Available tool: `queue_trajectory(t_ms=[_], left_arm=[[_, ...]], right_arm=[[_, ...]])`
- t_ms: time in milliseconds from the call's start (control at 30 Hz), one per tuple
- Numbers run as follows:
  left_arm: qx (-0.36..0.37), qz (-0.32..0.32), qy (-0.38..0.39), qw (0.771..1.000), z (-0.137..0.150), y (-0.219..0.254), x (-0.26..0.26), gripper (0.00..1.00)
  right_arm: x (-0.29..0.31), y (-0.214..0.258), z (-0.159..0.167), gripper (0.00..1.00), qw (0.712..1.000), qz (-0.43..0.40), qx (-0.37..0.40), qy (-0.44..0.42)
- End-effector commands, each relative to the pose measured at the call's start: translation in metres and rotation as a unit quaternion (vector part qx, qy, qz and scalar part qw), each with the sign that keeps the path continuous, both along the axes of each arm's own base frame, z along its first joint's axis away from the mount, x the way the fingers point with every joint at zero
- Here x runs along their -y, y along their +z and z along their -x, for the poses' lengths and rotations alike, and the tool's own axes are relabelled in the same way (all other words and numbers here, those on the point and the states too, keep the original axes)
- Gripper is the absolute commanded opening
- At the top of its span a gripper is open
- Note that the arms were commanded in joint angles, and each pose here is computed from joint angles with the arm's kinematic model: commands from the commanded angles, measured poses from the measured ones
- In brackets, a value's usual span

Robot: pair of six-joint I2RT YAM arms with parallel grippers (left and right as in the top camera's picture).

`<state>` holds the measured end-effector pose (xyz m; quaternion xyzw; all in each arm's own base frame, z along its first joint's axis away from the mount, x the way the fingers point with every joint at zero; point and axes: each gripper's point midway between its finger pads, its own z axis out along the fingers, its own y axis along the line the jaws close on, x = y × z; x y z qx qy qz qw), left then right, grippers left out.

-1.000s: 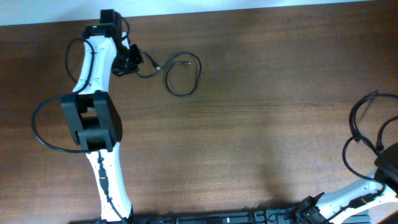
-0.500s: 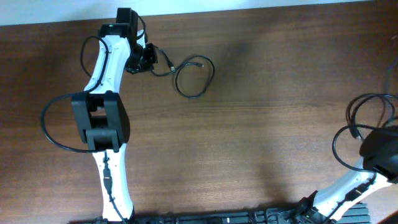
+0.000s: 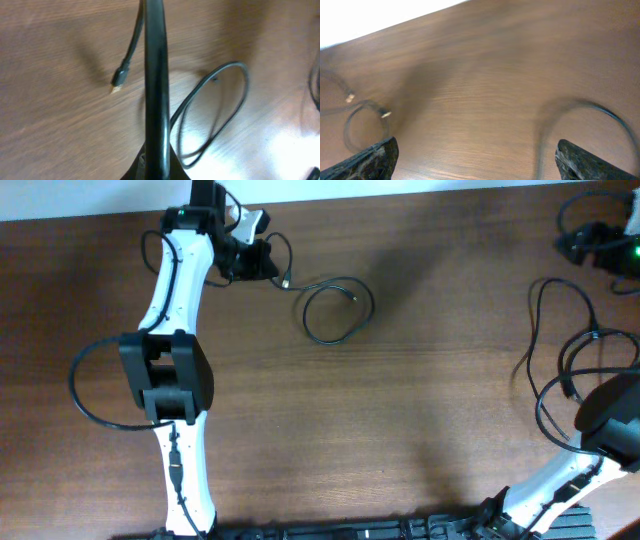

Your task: Untangle cables

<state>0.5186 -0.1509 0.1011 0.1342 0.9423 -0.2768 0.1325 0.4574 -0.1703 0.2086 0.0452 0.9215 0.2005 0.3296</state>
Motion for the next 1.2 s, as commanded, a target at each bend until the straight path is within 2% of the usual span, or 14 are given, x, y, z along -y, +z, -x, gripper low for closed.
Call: queue_trajectory(t_ms=[0, 100, 233, 267, 600, 667, 700, 733, 833, 867, 900, 933, 1033, 1167], left_arm=[[0.103, 0.035, -0.083, 0.991, -0.005, 0.072, 0.05, 0.0], [0.173, 0.046, -0.105, 0.978, -0.008, 0.123, 0.075, 0.0], [0.259, 0.064, -0.133, 0.954, 0.001, 0.185, 0.108, 0.0], [0.283, 0.076, -0.14, 0.946, 0.006, 0.205, 0.12, 0.0], [0.273, 0.224, -0.243, 0.903, 0.062, 0.249, 0.171, 0.0], [0.27, 0.24, -0.253, 0.897, 0.067, 0.253, 0.173, 0.0], [0.269, 0.243, -0.255, 0.896, 0.068, 0.253, 0.174, 0.0], [0.27, 0.243, -0.255, 0.896, 0.068, 0.254, 0.174, 0.0], [0.282, 0.206, -0.23, 0.908, 0.054, 0.246, 0.168, 0.01], [0.28, 0.195, -0.217, 0.914, 0.05, 0.243, 0.166, 0.22], [0.276, 0.181, -0.199, 0.923, 0.044, 0.239, 0.163, 0.67], [0.274, 0.15, -0.174, 0.934, 0.035, 0.231, 0.156, 0.99], [0.261, 0.108, -0.149, 0.948, 0.029, 0.216, 0.146, 0.99], [0.238, 0.069, -0.132, 0.96, 0.03, 0.201, 0.134, 0.99]], right_arm=[[-0.073, 0.019, -0.01, 0.99, 0.987, -0.005, 0.068, 0.149], [-0.135, 0.022, -0.01, 0.99, 0.96, 0.023, 0.095, 0.261], [-0.225, 0.038, -0.001, 0.99, 0.898, 0.008, 0.171, 0.404], [-0.268, 0.045, 0.006, 0.99, 0.863, -0.002, 0.206, 0.461], [-0.328, 0.056, -0.003, 1.0, 0.813, 0.031, 0.271, 0.515], [-0.328, 0.056, -0.003, 0.82, 0.813, 0.031, 0.271, 0.514], [-0.328, 0.056, -0.003, 0.52, 0.815, 0.03, 0.268, 0.512], [-0.326, 0.053, -0.005, 0.08, 0.819, 0.036, 0.262, 0.509], [-0.323, 0.05, -0.007, 0.04, 0.83, 0.039, 0.247, 0.498], [-0.322, 0.052, -0.008, 0.04, 0.83, 0.041, 0.25, 0.497], [-0.316, 0.055, -0.014, 0.04, 0.838, 0.042, 0.251, 0.483], [-0.3, 0.06, -0.03, 0.04, 0.864, 0.041, 0.244, 0.438], [-0.246, 0.074, -0.073, 0.04, 0.93, 0.031, 0.222, 0.292], [-0.161, 0.116, -0.102, 0.04, 0.954, -0.007, 0.263, 0.141]])
